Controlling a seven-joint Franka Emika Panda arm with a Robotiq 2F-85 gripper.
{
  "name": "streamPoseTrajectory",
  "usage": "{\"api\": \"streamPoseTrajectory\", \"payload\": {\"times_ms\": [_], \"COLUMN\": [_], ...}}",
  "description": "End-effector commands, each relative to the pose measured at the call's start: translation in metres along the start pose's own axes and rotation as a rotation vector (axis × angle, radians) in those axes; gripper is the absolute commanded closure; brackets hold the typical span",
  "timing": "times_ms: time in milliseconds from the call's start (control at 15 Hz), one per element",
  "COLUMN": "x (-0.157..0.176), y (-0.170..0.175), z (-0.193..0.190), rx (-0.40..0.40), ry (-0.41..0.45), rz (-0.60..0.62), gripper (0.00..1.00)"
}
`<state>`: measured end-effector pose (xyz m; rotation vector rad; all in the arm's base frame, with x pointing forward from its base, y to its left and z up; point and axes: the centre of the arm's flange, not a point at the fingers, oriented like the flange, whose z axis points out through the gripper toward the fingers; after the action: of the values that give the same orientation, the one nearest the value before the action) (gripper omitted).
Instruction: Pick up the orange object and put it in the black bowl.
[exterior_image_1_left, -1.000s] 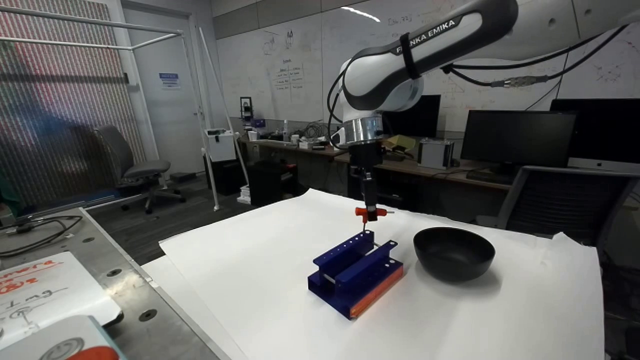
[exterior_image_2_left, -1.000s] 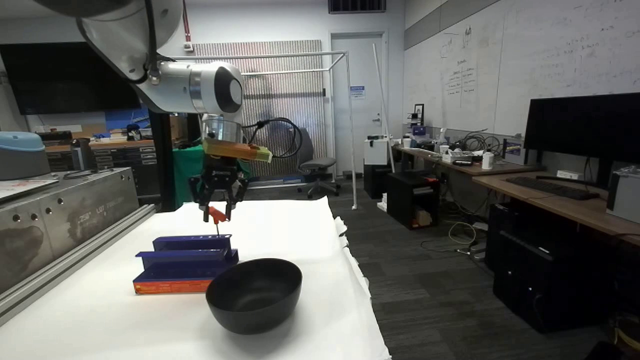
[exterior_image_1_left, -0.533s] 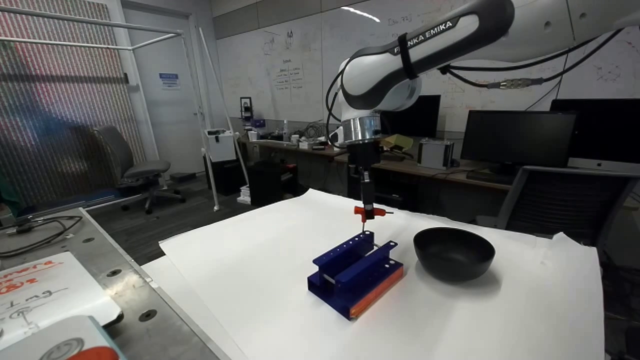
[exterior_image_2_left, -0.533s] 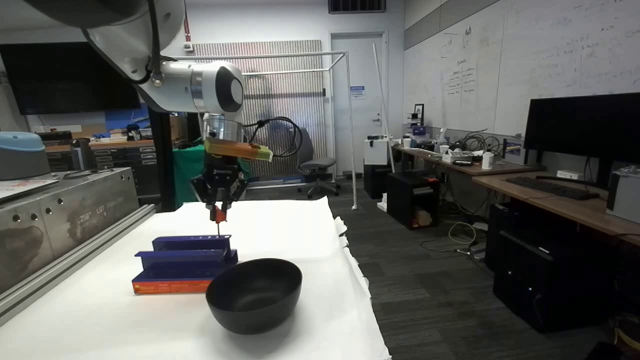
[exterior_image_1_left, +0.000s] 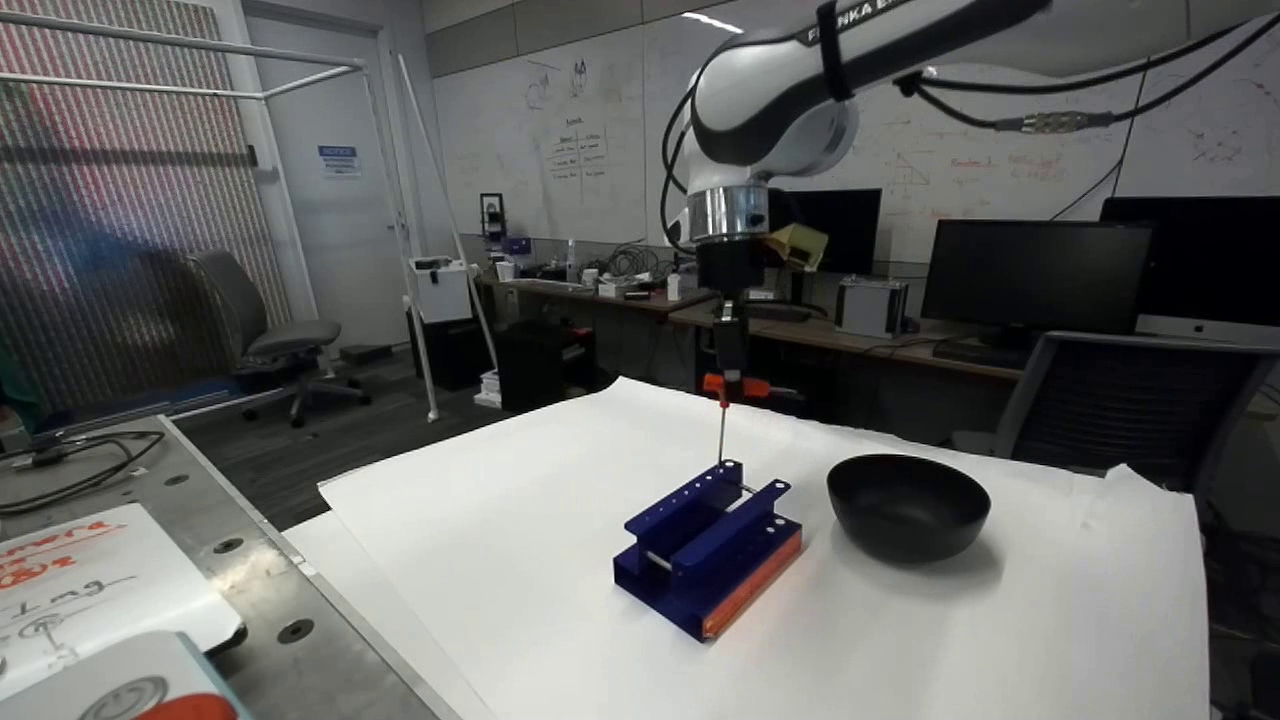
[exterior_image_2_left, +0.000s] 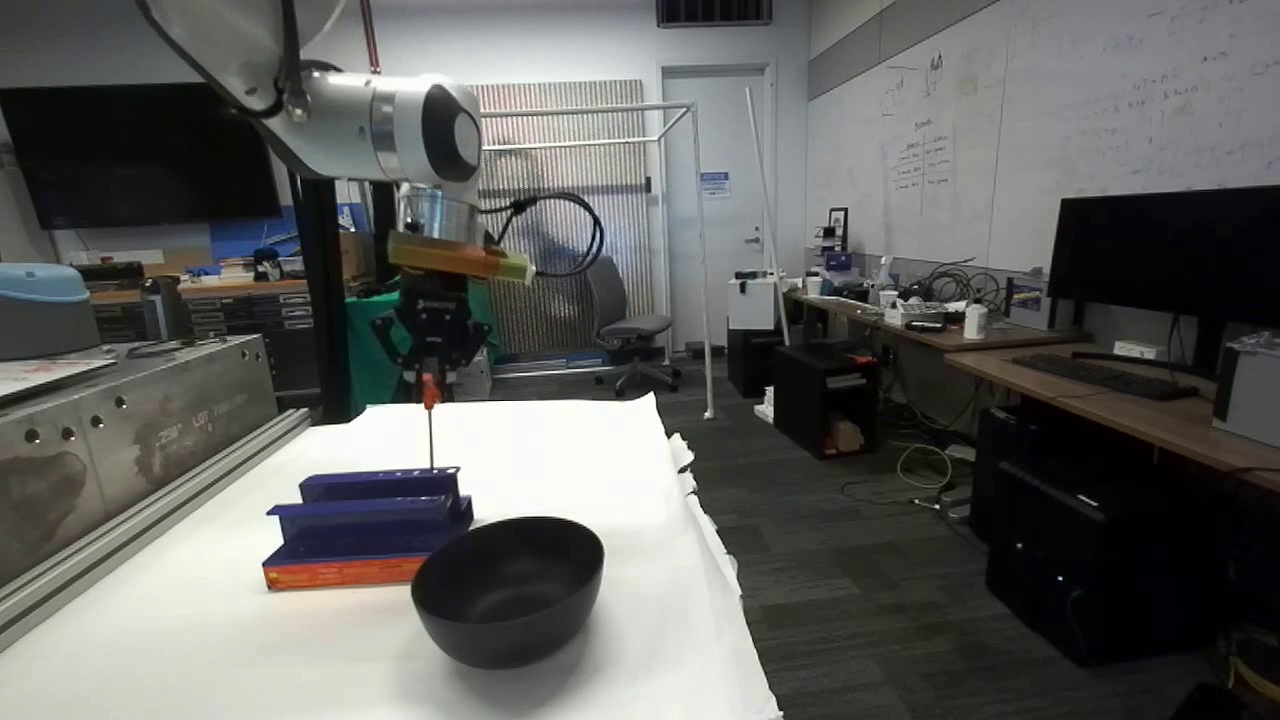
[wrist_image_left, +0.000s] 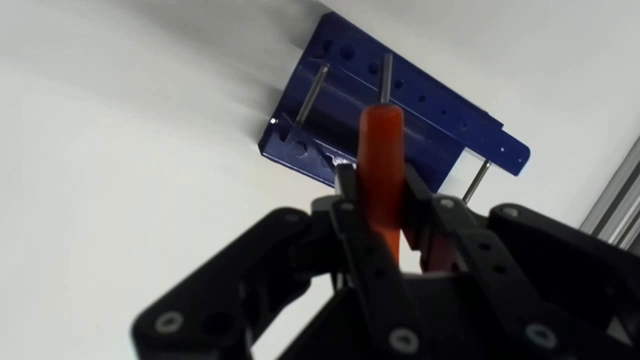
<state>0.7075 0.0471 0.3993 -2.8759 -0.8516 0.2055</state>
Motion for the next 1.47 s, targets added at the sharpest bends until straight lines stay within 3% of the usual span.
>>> {"api": "streamPoseTrajectory", "payload": {"times_ms": [0, 267, 667, 933, 1400], "x": [-0.032, -0.037, -0.051, -0.067, -0.099], "y": [-0.034, -0.022, 0.047, 0.081, 0.066], "z": [-0.070, -0.085, -0.019, 0.002, -0.023], "rx": [-0.053, -0.137, -0.257, -0.312, -0.299], "ry": [0.038, 0.033, -0.097, -0.196, -0.413], "rz": [0.192, 0.401, 0.701, 0.910, 1.260], "gripper": [0.89, 0.89, 0.88, 0.89, 0.90]}}
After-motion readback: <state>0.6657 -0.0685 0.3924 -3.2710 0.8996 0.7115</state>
